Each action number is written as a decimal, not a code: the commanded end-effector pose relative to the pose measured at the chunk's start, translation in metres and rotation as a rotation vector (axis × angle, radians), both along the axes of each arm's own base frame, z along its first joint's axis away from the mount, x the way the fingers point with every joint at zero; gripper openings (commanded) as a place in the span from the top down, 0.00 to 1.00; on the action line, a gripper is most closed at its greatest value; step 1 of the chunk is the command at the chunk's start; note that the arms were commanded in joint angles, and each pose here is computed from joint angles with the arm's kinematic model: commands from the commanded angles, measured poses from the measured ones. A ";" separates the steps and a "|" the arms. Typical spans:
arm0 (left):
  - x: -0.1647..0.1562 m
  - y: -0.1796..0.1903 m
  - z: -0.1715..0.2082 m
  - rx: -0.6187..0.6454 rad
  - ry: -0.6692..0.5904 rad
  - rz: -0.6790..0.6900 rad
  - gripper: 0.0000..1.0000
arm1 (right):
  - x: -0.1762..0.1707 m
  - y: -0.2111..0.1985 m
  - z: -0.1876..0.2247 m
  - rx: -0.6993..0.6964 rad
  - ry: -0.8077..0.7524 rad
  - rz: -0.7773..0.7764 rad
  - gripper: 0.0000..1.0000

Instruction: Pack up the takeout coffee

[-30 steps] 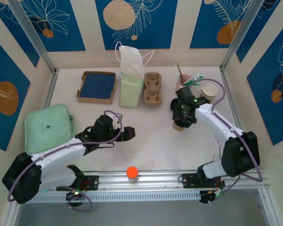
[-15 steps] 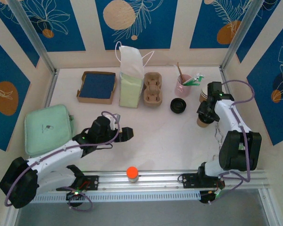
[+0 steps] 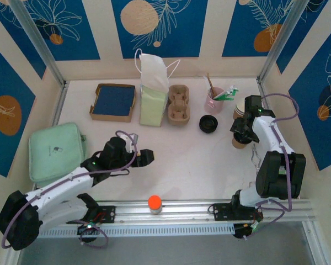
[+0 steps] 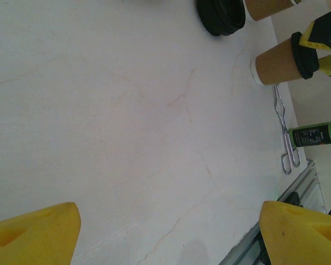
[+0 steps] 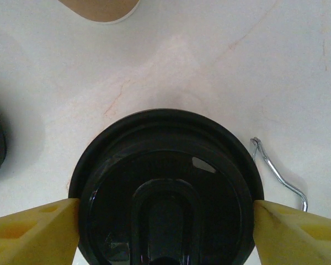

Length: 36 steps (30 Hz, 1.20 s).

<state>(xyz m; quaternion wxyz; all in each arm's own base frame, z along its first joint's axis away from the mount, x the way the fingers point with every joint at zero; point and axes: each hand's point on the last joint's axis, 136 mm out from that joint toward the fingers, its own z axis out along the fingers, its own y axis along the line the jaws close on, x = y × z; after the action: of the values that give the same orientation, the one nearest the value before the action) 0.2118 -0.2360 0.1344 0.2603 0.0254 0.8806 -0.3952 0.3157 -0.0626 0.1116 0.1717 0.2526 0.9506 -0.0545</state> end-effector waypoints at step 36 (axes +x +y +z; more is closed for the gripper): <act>-0.007 0.020 0.000 0.005 -0.036 0.042 0.16 | 0.004 0.218 0.105 0.435 -0.206 0.574 0.22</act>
<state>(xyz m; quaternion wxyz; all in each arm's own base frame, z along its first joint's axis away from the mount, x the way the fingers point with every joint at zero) 0.2031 -0.2219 0.1354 0.2738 0.0187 0.8788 -0.3904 0.3158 0.1370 0.2090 0.2234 0.0196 0.9569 0.1846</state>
